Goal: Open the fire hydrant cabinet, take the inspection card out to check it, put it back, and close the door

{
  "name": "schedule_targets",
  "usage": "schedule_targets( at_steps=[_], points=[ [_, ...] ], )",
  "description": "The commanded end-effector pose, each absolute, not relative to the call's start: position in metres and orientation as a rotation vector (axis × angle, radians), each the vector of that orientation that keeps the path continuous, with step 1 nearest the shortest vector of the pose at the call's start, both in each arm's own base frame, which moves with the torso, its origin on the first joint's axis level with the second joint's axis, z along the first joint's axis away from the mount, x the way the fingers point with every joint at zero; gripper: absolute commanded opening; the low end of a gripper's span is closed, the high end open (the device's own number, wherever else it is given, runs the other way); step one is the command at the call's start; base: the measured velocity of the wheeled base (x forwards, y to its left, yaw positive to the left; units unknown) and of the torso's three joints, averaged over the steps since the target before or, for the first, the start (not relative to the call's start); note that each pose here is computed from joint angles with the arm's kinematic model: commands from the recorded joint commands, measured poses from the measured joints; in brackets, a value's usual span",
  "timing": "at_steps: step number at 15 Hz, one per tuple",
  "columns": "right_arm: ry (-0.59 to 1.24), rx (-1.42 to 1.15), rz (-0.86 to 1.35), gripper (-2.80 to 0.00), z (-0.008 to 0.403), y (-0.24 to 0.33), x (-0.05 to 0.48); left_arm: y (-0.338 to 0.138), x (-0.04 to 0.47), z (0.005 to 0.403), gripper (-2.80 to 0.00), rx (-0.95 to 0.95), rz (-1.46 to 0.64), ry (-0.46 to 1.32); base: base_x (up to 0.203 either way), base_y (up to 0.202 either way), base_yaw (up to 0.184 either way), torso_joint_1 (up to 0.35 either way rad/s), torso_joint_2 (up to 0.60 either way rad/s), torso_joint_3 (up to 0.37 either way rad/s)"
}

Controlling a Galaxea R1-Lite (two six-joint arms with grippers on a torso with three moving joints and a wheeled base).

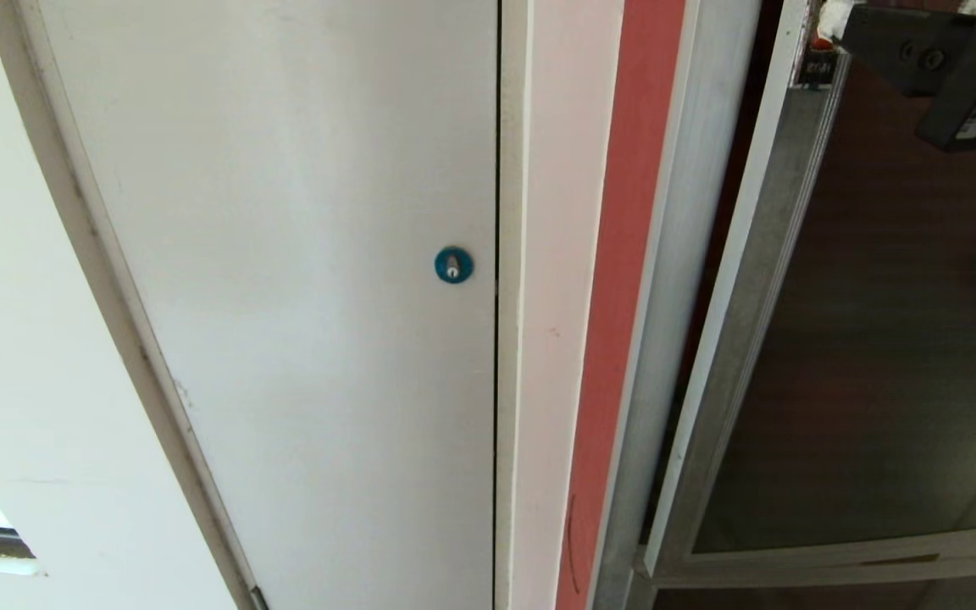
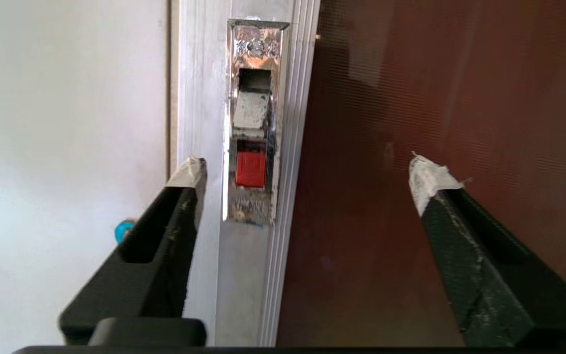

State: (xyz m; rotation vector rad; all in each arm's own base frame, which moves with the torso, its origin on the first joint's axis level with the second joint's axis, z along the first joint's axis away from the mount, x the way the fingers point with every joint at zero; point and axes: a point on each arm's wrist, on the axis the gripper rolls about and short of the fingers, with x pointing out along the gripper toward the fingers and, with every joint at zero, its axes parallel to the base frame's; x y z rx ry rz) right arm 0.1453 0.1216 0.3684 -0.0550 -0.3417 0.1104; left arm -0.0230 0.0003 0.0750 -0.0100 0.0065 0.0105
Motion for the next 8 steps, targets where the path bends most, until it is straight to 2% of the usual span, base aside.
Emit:
schedule_targets(
  at_steps=[1,4,5,8],
  points=[
    [-0.356,-0.046,0.107,0.00,0.370,0.114,0.138,0.000,-0.023,0.075,-2.80,-0.011,0.011,0.008,0.000,0.000,0.000,0.000,0.00,0.000],
    [-0.346,-0.072,0.107,0.00,0.359,0.103,0.126,0.000,-0.023,0.075,-2.80,-0.011,0.012,0.008,0.000,0.000,0.000,0.000,0.00,0.000],
    [-0.344,-0.085,0.107,-2.80,0.355,0.097,0.121,0.000,-0.023,0.075,-2.80,-0.011,0.012,0.008,0.000,0.000,0.000,0.000,0.00,0.000],
    [-0.354,-0.085,0.087,-2.80,0.348,0.079,0.106,0.000,-0.023,0.075,-2.80,-0.011,0.011,0.008,0.000,0.000,0.000,0.000,0.00,0.000]
  ],
)
